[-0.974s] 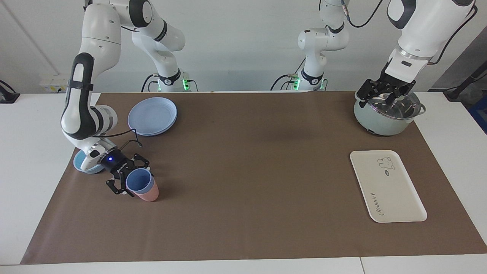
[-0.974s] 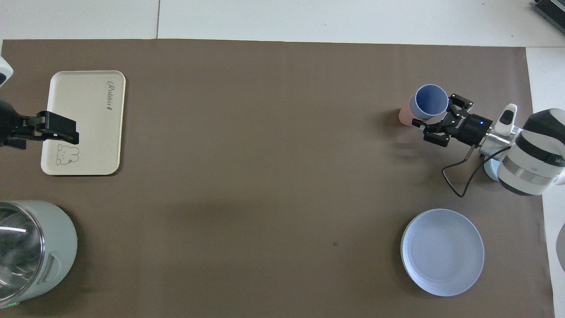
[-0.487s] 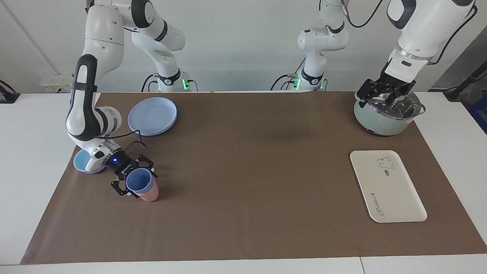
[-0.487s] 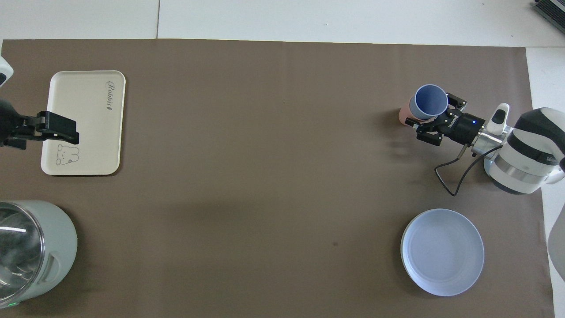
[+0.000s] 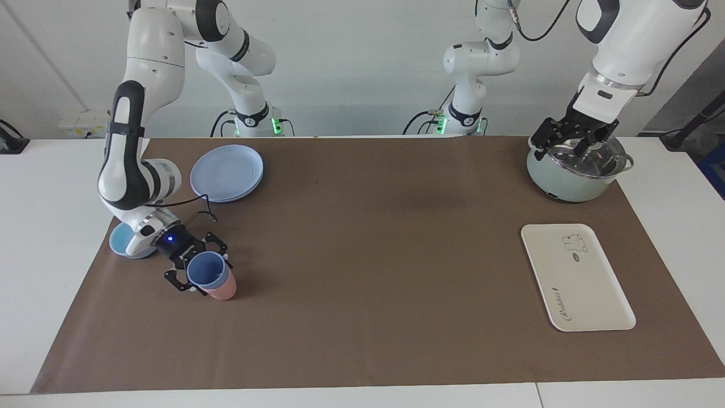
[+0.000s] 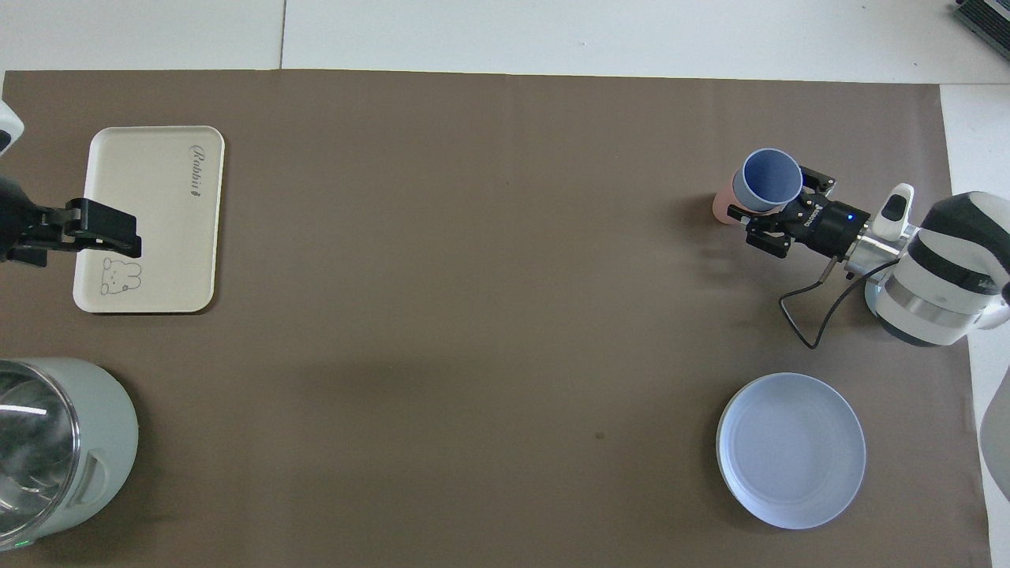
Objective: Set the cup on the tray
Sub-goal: 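Close the right gripper on the pink-and-blue cup, then lift the cup with the right gripper while the left gripper reaches over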
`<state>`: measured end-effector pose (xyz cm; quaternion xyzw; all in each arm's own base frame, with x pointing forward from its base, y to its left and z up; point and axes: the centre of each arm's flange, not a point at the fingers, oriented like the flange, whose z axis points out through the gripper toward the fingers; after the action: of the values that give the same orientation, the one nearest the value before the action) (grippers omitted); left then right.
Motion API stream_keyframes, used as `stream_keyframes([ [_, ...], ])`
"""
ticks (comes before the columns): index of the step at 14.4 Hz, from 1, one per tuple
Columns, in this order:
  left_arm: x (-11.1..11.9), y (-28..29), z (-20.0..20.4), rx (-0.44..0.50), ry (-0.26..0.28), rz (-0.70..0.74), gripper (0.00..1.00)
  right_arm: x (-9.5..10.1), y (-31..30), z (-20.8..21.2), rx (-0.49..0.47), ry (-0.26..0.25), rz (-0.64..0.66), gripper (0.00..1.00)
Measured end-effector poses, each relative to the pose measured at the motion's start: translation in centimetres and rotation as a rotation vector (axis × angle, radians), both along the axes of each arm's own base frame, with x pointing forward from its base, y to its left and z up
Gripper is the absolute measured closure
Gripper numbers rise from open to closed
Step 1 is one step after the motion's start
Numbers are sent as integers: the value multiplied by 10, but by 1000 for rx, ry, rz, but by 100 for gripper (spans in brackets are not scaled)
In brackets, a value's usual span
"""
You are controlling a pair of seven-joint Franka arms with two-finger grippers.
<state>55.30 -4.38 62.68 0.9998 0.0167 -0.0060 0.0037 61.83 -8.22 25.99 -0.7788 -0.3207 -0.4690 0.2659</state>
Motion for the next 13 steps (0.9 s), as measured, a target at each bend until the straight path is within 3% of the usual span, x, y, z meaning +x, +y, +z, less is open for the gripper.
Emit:
stream_keyframes([
  [3, 0, 0, 0, 0, -3, -1, 0, 5, -3, 8, -10, -9, -14, 15],
  [5, 2, -3, 2, -2, -21, -5, 0, 9, -4, 23, -16, 15, -35, 15],
  [10, 5, -19, 4, -83, -49, -14, 0, 19, 38, 119, -109, 201, -106, 15],
  [13, 6, -24, 1, -112, -50, -12, 0, 16, 74, 164, -149, 280, -147, 15],
])
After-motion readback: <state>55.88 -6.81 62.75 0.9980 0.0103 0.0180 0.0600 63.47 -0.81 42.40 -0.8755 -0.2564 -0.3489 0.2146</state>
